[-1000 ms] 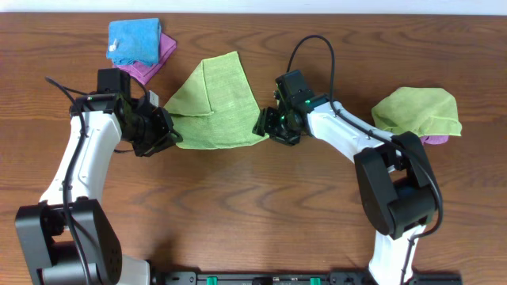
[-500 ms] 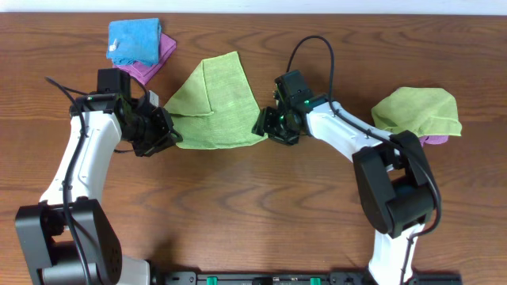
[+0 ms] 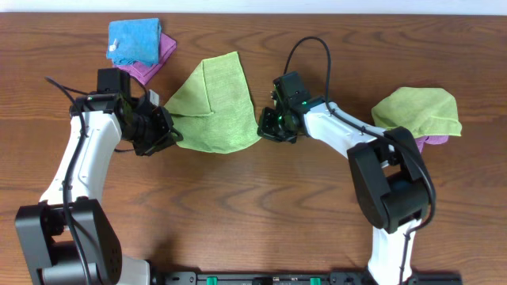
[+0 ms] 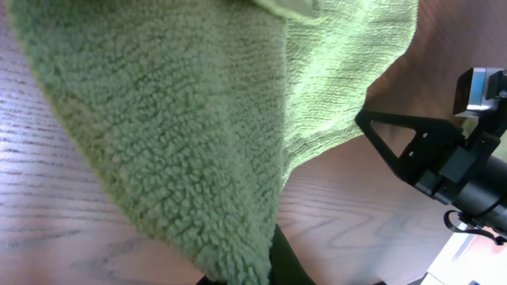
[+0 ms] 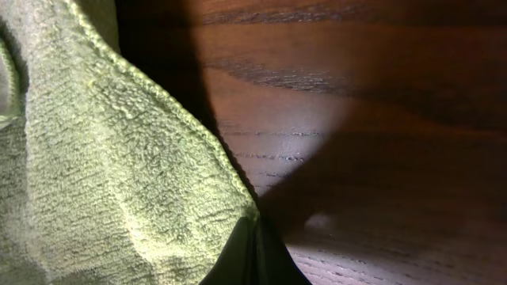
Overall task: Fold the cloth
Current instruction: 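Lift and stretch the towel between both grippers, then lay it flat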
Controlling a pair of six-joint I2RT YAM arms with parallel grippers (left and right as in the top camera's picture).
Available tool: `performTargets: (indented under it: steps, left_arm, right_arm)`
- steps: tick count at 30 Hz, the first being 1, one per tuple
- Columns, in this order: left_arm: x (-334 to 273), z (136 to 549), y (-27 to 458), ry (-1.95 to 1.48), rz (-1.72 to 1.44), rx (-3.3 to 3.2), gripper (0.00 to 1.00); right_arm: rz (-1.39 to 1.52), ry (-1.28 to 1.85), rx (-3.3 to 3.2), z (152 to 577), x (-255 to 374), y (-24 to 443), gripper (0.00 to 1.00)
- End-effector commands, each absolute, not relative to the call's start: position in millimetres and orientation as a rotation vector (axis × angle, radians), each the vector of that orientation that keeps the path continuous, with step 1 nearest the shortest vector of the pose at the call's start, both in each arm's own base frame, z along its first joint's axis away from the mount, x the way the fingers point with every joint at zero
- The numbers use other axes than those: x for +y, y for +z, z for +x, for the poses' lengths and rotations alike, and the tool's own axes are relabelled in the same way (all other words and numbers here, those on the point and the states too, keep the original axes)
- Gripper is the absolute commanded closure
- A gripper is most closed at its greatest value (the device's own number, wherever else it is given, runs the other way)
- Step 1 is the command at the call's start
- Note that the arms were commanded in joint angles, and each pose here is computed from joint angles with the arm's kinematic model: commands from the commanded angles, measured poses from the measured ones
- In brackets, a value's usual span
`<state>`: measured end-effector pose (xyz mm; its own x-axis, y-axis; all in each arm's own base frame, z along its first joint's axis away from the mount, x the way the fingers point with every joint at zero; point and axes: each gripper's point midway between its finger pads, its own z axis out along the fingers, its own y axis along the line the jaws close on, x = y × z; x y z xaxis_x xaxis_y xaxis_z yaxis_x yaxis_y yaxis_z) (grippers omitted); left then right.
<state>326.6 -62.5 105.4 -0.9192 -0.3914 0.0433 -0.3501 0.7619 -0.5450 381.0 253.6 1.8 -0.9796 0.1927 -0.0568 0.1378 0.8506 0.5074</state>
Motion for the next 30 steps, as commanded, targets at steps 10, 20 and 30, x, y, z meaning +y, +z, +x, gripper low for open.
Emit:
performTargets:
  steps: [10,20,30]
  left_arm:
    - [-77.7,340.1,120.8,-1.042,-0.537,2.793,0.94]
    - [-92.4,383.2,154.7,-1.265,-0.580,2.555,0.94]
    - [-93.1,453.6,210.5,-1.267,-0.510,2.202,0.94]
  right_arm:
    - [0.123,0.734,2.627,404.2,210.2,128.9,0.99]
    - [0.045,0.625,2.350,415.5,190.1,214.9,0.99]
    - [0.054,0.605,2.091,471.2,176.3,249.6,0.98]
